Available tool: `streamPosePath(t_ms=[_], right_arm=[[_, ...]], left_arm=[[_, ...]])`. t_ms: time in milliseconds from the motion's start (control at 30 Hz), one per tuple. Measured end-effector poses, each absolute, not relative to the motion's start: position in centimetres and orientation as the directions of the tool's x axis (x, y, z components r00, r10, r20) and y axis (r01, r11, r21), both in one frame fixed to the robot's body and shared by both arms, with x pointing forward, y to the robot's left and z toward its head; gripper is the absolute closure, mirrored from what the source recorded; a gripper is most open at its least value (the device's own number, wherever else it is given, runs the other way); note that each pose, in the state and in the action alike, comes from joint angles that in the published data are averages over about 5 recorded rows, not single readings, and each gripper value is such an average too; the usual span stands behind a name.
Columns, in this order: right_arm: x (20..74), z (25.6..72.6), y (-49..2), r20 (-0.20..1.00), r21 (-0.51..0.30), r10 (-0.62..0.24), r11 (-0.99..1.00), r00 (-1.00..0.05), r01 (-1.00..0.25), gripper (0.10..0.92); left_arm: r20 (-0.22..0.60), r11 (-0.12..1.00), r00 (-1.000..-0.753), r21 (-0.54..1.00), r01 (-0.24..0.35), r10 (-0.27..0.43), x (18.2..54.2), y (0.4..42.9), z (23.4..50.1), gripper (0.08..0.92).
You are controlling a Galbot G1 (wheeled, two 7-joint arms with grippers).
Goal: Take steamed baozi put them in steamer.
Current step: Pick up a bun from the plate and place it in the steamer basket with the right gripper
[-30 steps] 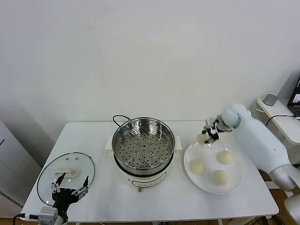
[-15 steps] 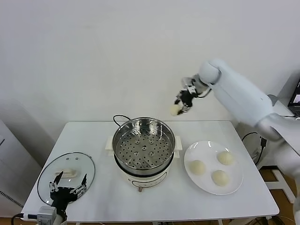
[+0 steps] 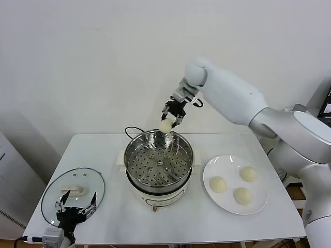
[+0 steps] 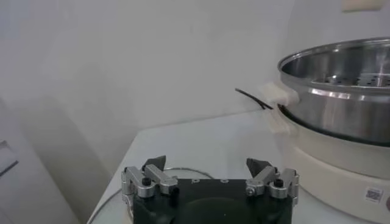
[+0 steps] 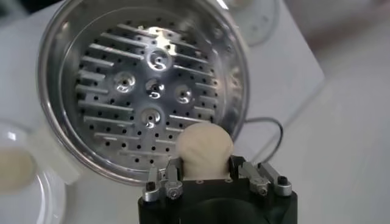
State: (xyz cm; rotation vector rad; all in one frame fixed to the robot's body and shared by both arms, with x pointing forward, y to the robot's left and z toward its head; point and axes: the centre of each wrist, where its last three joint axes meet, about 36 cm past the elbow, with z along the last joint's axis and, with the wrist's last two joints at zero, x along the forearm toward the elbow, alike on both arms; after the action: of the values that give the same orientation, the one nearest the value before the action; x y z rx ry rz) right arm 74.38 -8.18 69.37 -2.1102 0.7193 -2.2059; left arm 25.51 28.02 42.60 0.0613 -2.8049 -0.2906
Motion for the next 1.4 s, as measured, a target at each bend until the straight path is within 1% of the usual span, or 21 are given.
streamPosePath(t_ms=[167,367,567,833,900,1133,1300,1400], right_arm=[[74.0,67.7,-6.1,0.956,-0.292,-0.278,-0.937,-0.099,-0.192,0.555],[73.8,65.4,-4.5,0.959,-0.276,-0.264,-0.954,-0.102,-0.120,0.555],[73.8,63.4,-3.5,0.957,-0.278,-0.269,-0.957,-0.107,-0.082,0.555],[73.7,61.1,-3.0,0.956,-0.282,-0.272,-0.956,-0.114,-0.079,0.555],[73.6,60.6,-2.9,0.956,-0.282,-0.272,-0.956,-0.114,-0.079,0.544],[73.6,59.5,-3.0,0.956,-0.279,-0.269,-0.957,-0.113,-0.084,0.427],[73.5,59.4,-3.0,0.957,-0.279,-0.270,-0.957,-0.110,-0.083,0.290],[73.5,60.0,-3.3,0.958,-0.276,-0.267,-0.958,-0.108,-0.083,0.224]], left_arm=[[0.306,0.979,-0.949,0.201,-0.009,-0.072,25.5,27.9,42.7,0.177],[0.302,0.981,-0.951,0.194,-0.006,-0.065,25.5,27.9,42.9,0.177],[0.309,0.982,-0.949,0.190,-0.003,-0.063,25.5,27.8,42.6,0.177],[0.315,0.983,-0.947,0.186,-0.002,-0.061,25.7,27.8,42.4,0.177],[0.315,0.983,-0.947,0.185,-0.002,-0.061,25.7,27.8,42.3,0.177],[0.317,0.983,-0.946,0.184,-0.002,-0.061,25.7,27.9,42.3,0.177],[0.320,0.983,-0.945,0.182,-0.002,-0.061,25.7,27.9,42.2,0.177],[0.320,0.983,-0.945,0.183,-0.003,-0.062,25.7,27.9,42.2,0.177]])
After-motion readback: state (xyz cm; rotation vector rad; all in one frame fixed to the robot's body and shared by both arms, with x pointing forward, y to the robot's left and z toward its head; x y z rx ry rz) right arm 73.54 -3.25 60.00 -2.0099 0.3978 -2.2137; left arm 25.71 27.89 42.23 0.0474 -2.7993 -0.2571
